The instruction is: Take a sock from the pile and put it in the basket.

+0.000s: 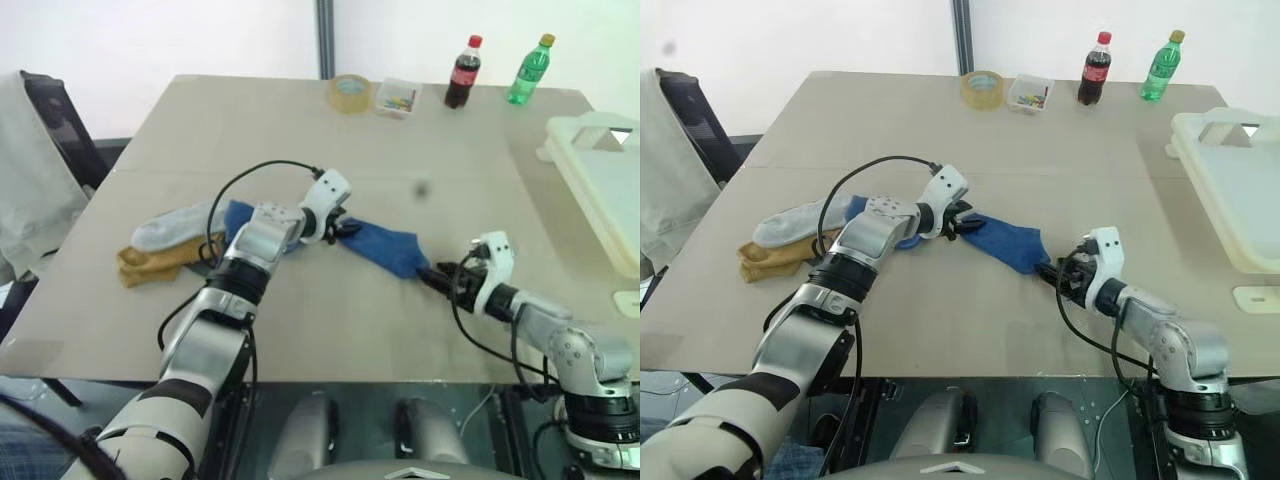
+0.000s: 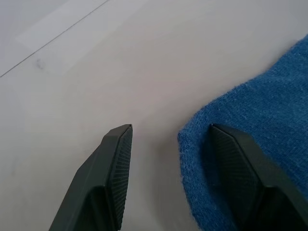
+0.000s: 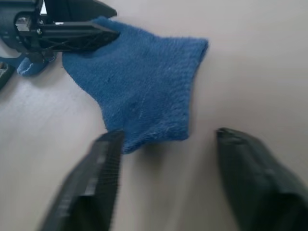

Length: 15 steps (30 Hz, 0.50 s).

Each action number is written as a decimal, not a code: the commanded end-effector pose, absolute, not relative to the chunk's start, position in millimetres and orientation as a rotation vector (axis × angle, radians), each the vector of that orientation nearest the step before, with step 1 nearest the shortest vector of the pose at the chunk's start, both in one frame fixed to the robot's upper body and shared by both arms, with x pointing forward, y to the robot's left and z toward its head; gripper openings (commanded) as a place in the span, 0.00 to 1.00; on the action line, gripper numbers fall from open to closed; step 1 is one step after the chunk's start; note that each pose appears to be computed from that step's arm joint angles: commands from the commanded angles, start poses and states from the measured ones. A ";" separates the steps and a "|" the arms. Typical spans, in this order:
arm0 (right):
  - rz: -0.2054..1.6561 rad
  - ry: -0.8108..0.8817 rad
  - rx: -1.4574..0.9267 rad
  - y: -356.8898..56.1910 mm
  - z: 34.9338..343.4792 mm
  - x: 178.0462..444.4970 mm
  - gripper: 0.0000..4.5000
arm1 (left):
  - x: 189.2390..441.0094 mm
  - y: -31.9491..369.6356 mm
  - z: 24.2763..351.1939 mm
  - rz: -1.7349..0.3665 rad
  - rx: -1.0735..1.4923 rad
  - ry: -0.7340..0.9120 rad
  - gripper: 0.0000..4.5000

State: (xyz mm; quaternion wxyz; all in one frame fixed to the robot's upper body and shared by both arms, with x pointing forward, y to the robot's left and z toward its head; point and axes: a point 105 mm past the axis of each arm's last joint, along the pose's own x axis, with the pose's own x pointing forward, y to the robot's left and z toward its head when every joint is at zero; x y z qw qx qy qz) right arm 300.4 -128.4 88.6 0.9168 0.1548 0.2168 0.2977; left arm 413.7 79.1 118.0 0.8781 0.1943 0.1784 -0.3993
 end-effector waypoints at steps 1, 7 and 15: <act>0.625 0.423 0.343 -123.1 97.0 304.4 0.23 | 403.8 74.6 117.4 -0.868 0.412 0.371 0.60; 0.638 0.428 0.313 -123.4 96.3 304.0 0.02 | 381.9 81.8 113.3 -0.866 0.372 0.405 0.60; 0.629 0.449 0.161 -156.3 100.9 286.2 0.02 | 320.3 92.3 99.8 -0.862 0.277 0.506 0.60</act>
